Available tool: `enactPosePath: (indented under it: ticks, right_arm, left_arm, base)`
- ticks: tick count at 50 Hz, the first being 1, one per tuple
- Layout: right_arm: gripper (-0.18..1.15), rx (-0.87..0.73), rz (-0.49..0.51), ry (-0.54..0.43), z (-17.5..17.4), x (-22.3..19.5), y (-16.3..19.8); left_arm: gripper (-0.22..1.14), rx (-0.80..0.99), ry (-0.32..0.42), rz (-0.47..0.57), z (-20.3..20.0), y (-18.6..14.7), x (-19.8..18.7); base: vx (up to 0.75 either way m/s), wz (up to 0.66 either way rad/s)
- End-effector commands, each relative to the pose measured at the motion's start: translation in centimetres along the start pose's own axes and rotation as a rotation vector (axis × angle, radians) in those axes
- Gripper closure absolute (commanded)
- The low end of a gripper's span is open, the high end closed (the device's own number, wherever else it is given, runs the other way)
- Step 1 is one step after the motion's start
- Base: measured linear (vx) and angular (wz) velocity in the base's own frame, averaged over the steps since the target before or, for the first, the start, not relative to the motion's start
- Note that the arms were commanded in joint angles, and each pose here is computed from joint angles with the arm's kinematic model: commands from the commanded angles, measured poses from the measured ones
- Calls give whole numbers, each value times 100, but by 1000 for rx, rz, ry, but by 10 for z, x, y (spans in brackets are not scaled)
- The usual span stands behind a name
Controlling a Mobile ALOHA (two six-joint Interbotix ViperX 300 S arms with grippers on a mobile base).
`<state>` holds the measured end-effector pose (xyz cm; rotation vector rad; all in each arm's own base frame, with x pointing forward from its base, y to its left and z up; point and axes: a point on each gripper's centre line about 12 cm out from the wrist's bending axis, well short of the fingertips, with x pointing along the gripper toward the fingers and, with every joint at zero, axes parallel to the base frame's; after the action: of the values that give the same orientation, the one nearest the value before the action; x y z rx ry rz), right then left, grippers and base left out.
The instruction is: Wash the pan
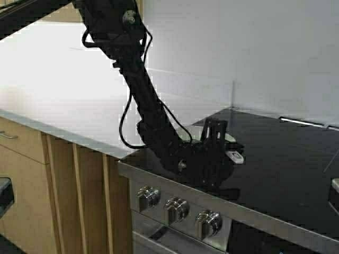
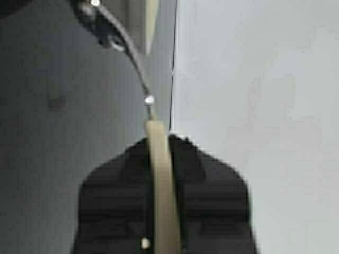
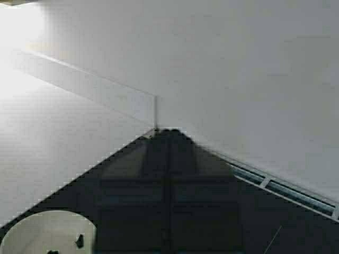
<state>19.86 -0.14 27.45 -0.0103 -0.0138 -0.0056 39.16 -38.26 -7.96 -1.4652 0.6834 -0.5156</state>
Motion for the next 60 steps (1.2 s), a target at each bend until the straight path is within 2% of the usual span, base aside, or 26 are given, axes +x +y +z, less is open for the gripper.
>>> enactPosePath:
  ticks: [1,16,28,45,60]
  right_arm:
    - [90,2,2,-11,6,3,0]
    - [90,8,2,-6,4,3,0]
    - [90,8,2,-2,2,3,0]
    - [90,11,1,3,2,3,0]
    - [90,8,2,9,1,4,0]
  left_arm:
    - [89,8,5,-135,-2,-54,2]
    - [89,15,19,-222,-4,-95,-27]
    - [89,22,20,-233,-4,-116,-58]
    - [89,32,35,-204,-6,-111,-98]
    - [89,34,49,-179,-7,-104,-114]
  base:
    - [-1,7]
    - [0,15]
    - [3,32]
    - [7,48]
    - [8,48]
